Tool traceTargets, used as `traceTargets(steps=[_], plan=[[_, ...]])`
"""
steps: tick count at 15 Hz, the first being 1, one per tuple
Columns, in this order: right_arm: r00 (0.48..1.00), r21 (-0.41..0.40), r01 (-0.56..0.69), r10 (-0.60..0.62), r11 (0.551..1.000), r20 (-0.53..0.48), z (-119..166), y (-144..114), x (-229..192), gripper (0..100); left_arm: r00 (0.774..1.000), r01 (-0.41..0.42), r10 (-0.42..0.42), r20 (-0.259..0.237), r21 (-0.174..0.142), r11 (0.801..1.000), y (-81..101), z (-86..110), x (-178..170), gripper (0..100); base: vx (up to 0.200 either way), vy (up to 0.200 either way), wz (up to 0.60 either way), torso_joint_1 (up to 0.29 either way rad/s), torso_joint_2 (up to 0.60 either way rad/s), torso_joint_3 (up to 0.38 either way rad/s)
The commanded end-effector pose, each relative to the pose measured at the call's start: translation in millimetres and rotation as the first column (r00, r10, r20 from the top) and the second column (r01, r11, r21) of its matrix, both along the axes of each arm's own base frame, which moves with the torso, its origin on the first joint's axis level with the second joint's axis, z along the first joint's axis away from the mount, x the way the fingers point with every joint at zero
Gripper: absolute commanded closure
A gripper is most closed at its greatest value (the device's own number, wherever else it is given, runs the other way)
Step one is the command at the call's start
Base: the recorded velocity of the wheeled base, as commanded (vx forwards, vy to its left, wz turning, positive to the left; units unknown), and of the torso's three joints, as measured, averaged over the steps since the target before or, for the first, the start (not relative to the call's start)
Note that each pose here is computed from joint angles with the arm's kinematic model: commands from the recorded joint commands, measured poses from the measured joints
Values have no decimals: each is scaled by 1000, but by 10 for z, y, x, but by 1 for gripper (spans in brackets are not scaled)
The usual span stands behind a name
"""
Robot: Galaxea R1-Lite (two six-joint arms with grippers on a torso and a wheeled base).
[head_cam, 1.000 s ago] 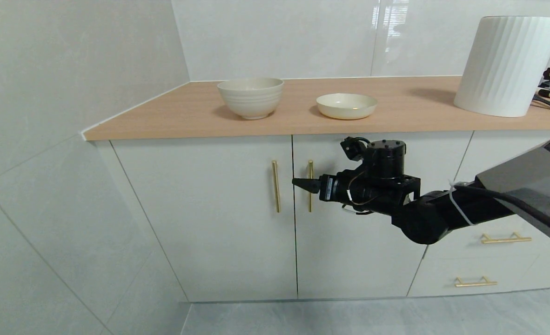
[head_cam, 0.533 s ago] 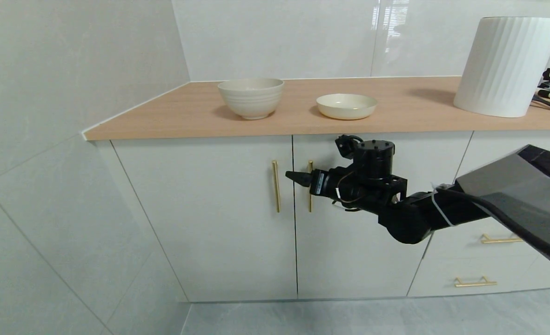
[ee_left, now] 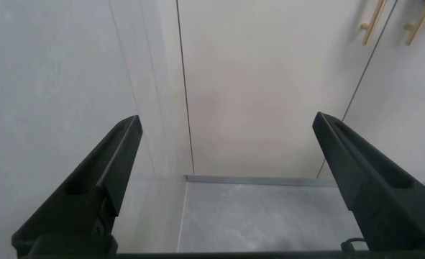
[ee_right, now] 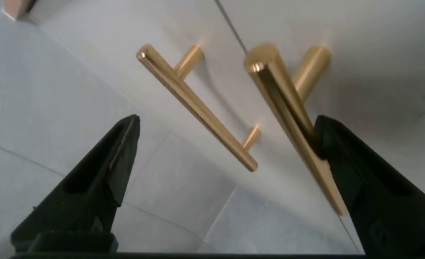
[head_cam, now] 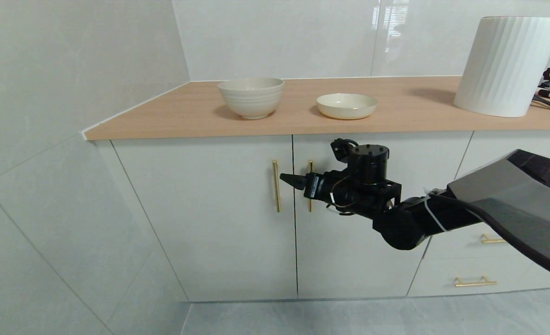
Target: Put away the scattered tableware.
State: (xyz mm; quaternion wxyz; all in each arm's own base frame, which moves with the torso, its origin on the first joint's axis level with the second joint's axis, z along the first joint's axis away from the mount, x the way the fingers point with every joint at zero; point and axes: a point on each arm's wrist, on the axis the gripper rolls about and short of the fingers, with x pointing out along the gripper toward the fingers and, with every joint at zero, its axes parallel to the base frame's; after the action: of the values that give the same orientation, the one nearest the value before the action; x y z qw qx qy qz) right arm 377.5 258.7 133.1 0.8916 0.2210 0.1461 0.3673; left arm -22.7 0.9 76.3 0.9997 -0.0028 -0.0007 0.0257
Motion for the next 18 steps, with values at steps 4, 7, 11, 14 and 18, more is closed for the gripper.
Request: traceTargets(steps=[4,7,11,14,18], plan=[[996,-5,-90,90,996,-23,82,-47,-234,0,1000,-1,1,0,-1,1000,0,0,0,0,0,0,0,0,0,0],[991,8,-135,135,991,-11,110,-85,-305,0,1000,-1,1,0,-1,1000,0,0,0,0,0,0,0,0,0,0],[982,3,-186,186,982,-31,119,-164,-439,0,1000,-1,1,0,-1,1000,0,0,0,0,0,0,0,0,0,0],[957,13,-287,287,958,-49,212,-300,-662,0,1000,-1,1,0,-1,1000,0,0,0,0,0,0,0,0,0,0],[909,18,-407,407,913,-95,191,-448,-928,0,1000,-1,1,0,-1,1000,0,0,0,0,0,0,0,0,0,0]])
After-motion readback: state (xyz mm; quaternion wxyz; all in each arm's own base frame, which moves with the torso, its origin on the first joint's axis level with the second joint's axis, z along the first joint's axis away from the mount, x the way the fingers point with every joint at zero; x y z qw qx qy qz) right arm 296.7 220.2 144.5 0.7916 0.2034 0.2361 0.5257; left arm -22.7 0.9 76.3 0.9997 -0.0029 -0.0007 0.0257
